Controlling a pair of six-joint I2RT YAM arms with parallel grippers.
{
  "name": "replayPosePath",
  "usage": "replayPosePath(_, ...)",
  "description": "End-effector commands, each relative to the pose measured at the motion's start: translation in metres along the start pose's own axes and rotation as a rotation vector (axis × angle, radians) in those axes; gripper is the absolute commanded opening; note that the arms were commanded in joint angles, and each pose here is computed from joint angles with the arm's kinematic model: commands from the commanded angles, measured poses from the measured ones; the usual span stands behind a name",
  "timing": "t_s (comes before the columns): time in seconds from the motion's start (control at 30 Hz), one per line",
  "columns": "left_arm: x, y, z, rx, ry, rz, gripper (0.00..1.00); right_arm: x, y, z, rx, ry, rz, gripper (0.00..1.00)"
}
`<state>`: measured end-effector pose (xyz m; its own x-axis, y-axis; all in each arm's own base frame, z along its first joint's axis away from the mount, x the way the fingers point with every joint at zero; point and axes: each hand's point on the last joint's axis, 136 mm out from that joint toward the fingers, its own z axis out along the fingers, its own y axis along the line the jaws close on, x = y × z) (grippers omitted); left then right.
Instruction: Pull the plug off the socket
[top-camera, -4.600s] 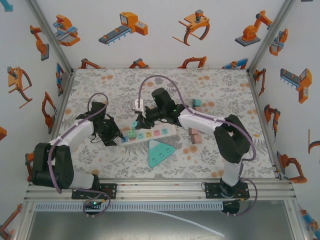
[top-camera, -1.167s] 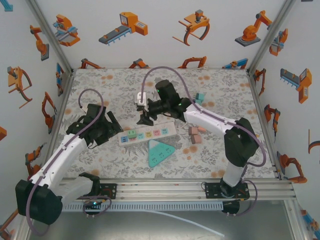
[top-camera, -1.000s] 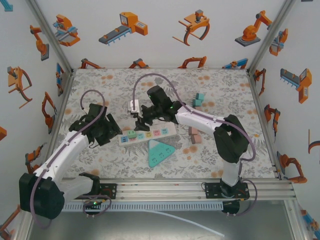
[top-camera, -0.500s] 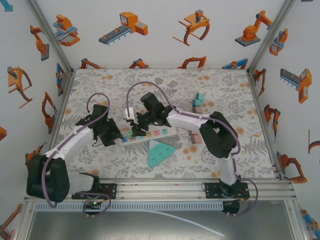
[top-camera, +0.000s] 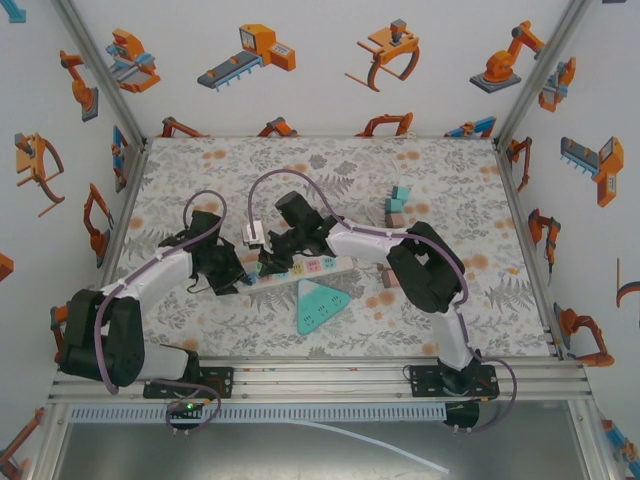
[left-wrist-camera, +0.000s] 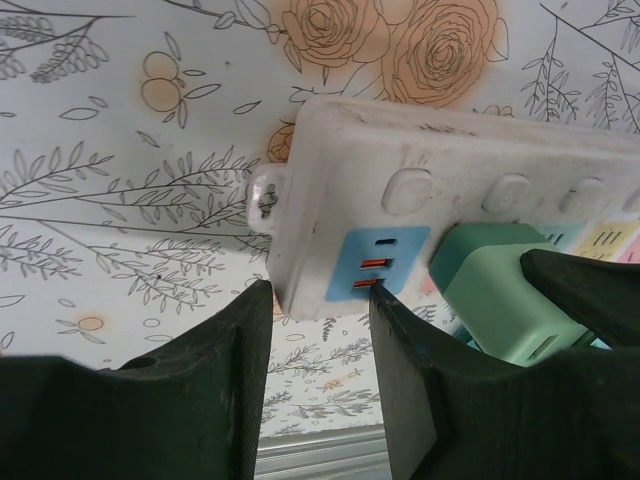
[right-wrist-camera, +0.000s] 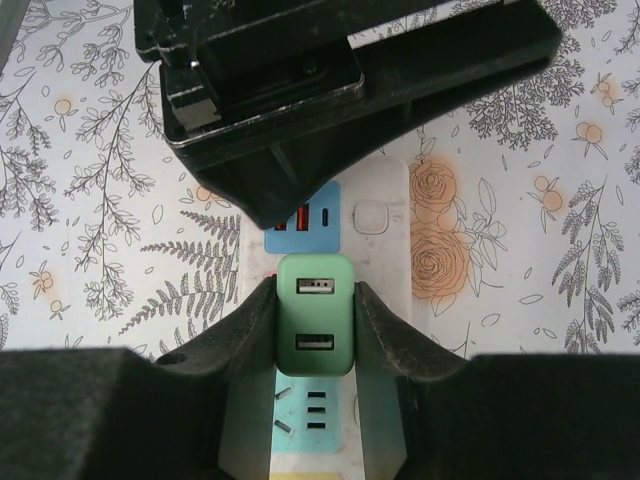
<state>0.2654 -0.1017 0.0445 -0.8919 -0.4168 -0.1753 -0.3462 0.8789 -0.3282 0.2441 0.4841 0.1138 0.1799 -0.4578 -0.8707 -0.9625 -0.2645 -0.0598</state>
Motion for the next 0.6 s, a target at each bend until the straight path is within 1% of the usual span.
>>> replayPosePath(0.0, 0.011, 0.012, 0.01, -0.036, 0.05, 0.01, 0.44, -0.026, -0.001, 0.001, -0.025, -0.06, -0.027, 0.24)
replayPosePath(0.17, 0.014, 0.018, 0.013, -0.064, 0.061, 0.003, 0.43, -0.035, -0.001, -0.001, -0.032, -0.084, -0.018, 0.19)
replayPosePath(0.4, 0.017, 0.024, 0.014, -0.085, 0.068, -0.003, 0.43, -0.052, -0.003, -0.006, -0.03, -0.129, -0.011, 0.17)
replayPosePath(0.57, 0.016, 0.024, 0.013, -0.085, 0.065, -0.007, 0.43, -0.058, -0.003, -0.01, -0.028, -0.139, -0.023, 0.16)
